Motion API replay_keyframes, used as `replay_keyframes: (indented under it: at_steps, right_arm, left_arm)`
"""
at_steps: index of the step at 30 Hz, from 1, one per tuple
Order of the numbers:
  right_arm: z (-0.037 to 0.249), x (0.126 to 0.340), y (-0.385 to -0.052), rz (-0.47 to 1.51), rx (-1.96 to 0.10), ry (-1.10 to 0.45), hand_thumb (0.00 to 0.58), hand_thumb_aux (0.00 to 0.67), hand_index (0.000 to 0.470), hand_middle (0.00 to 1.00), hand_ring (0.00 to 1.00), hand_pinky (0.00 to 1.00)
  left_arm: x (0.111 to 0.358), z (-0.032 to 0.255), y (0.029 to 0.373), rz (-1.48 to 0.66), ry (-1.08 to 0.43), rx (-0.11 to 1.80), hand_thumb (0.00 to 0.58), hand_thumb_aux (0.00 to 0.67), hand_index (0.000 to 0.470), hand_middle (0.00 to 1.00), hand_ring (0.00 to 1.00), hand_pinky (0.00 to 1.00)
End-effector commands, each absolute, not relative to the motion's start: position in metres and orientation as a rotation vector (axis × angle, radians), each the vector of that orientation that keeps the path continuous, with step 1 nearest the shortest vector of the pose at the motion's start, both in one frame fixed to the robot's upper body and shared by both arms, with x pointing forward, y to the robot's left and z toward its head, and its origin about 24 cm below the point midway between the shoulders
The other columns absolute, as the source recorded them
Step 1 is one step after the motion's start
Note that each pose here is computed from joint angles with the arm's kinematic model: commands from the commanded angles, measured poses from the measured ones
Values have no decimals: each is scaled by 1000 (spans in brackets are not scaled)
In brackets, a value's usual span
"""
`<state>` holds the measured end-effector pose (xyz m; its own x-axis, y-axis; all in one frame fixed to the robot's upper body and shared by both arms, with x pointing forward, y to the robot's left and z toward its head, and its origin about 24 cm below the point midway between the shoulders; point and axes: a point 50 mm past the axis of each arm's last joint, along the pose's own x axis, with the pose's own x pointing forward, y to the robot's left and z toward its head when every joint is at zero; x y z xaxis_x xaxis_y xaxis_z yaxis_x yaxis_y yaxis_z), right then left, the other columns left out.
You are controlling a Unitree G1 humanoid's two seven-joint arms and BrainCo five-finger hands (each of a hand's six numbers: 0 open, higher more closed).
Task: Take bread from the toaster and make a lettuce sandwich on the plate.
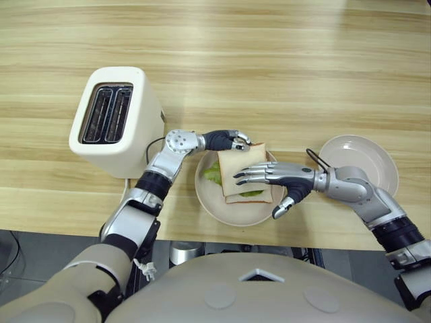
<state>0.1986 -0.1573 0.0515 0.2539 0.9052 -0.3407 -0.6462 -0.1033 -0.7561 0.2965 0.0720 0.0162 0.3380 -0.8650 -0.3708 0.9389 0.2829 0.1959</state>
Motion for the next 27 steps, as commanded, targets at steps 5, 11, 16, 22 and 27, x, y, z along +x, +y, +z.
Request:
replay_keyframes:
  at_steps: [5, 11, 16, 22, 27]
  right_arm:
    - [23, 185, -170, 1463, -1049, -67, 0, 0, 0, 0, 0, 0]
    - [25, 186, -166, 1460, -1048, -85, 0, 0, 0, 0, 0, 0]
    - [28, 184, -162, 1478, -1025, -91, 0, 0, 0, 0, 0, 0]
    - [29, 180, -162, 1500, -1009, -73, 0, 0, 0, 0, 0, 0]
    - [39, 184, -156, 1471, -1004, -138, 0, 0, 0, 0, 0, 0]
  left_arm:
    - [317, 27, 73, -1077, 88, 648, 0, 0, 0, 263, 263, 263]
    - [328, 37, 78, -1010, 14, 746, 0, 0, 0, 0, 0, 0]
    - [328, 34, 80, -999, 1, 798, 0, 0, 0, 0, 0, 0]
    - [353, 74, 96, -696, -232, 957, 0, 0, 0, 0, 0, 0]
    - [351, 84, 104, -585, -332, 953, 0, 0, 0, 0, 0, 0]
